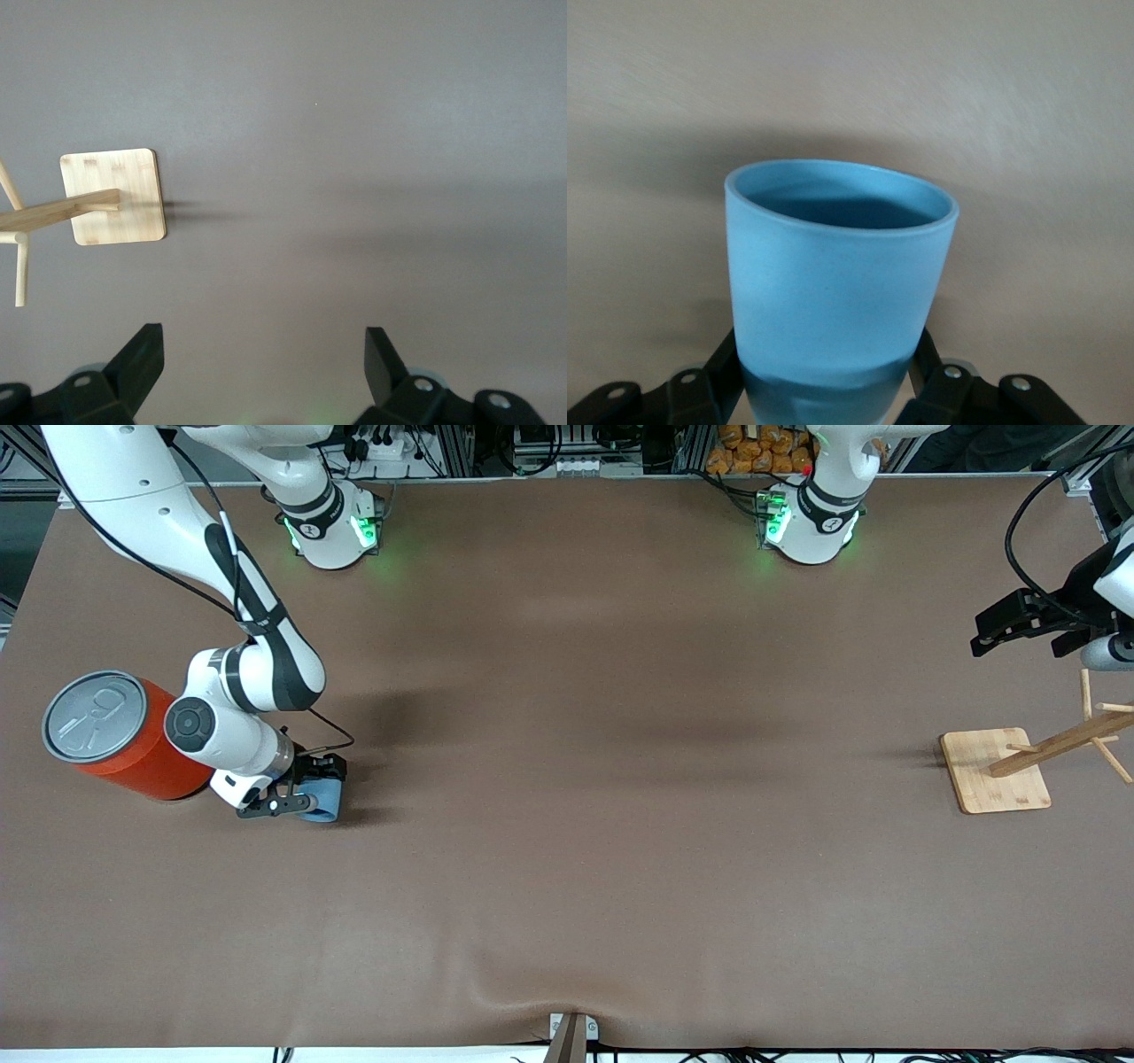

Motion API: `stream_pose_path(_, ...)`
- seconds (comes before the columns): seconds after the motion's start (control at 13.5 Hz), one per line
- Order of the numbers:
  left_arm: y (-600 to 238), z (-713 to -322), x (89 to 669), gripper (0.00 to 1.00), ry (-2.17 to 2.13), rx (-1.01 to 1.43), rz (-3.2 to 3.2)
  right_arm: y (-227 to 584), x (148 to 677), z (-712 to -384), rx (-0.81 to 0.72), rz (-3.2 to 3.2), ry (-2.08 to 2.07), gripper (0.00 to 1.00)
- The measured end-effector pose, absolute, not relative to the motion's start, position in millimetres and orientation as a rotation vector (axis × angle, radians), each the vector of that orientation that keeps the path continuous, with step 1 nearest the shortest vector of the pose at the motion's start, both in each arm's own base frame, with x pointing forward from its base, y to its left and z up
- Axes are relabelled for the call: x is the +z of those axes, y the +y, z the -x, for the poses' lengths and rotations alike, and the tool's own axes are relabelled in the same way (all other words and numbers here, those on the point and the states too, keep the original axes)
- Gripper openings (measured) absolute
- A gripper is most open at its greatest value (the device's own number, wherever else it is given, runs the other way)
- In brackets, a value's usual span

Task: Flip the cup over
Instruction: 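Lift the blue cup with the right gripper and carry it toward the table's middle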

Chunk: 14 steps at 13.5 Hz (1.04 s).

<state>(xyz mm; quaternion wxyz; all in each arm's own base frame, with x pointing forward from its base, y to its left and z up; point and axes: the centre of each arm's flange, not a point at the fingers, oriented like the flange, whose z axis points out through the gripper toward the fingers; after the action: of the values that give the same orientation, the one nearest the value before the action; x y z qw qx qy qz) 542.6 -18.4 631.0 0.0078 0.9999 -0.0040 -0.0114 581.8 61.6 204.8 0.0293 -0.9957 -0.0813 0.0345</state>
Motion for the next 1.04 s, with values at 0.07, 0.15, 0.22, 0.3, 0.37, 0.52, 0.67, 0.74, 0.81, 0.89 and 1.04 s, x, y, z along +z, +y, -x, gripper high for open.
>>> stream_pose_path(0.07, -18.8, -542.6, 631.0, 1.00, -0.014, -0.036, -3.126, 73.3, 217.3, -591.1, 0.114, 3.063, -0.282, 0.75)
stream_pose_path(0.15, -19.8, -542.6, 630.9, 1.00, -0.016, -0.036, -3.126, 86.5, 234.2, -602.5, 0.112, 3.053, -0.318, 0.75)
stream_pose_path(0.22, -20.3, -542.6, 631.0, 1.00, -0.018, -0.036, -3.126, 103.9, 252.7, -612.9, 0.097, 3.037, -0.365, 0.75)
stream_pose_path(0.3, -20.1, -542.6, 631.0, 1.00, -0.017, -0.036, -3.126, 127.8, 272.0, -621.0, 0.073, 3.014, -0.422, 0.75)
stream_pose_path(0.37, -19.8, -542.6, 631.0, 1.00, -0.016, -0.036, -3.126, 162.6, 293.1, -625.9, 0.037, 2.980, -0.498, 0.75)
stream_pose_path(0.52, -19.7, -542.6, 631.0, 1.00, -0.016, -0.036, -3.126, 244.9, 325.1, -621.9, -0.048, 2.900, -0.672, 0.75)
stream_pose_path(0.67, -19.2, -542.6, 631.0, 1.00, -0.015, -0.036, -3.126, 332.4, 337.7, -603.3, -0.092, 2.823, -0.850, 0.75)
stream_pose_path(0.74, -18.5, -542.6, 630.9, 1.00, -0.013, -0.036, -3.126, 369.4, 335.1, -591.5, -0.101, 2.788, -0.960, 0.75)
stream_pose_path(0.81, -17.4, -542.7, 630.9, 1.00, -0.010, -0.036, -3.126, 398.0, 330.5, -582.8, -0.123, 2.749, -1.114, 0.75)
stream_pose_path(0.89, -16.1, -542.7, 631.0, 1.00, -0.006, -0.036, -3.126, 424.9, 326.0, -575.4, -0.155, 2.697, -1.305, 0.75)
stream_pose_path(1.04, -15.2, -542.9, 631.1, 1.00, -0.003, -0.035, -3.126, 466.3, 314.1, -558.1, -0.195, 2.620, -1.602, 0.75)
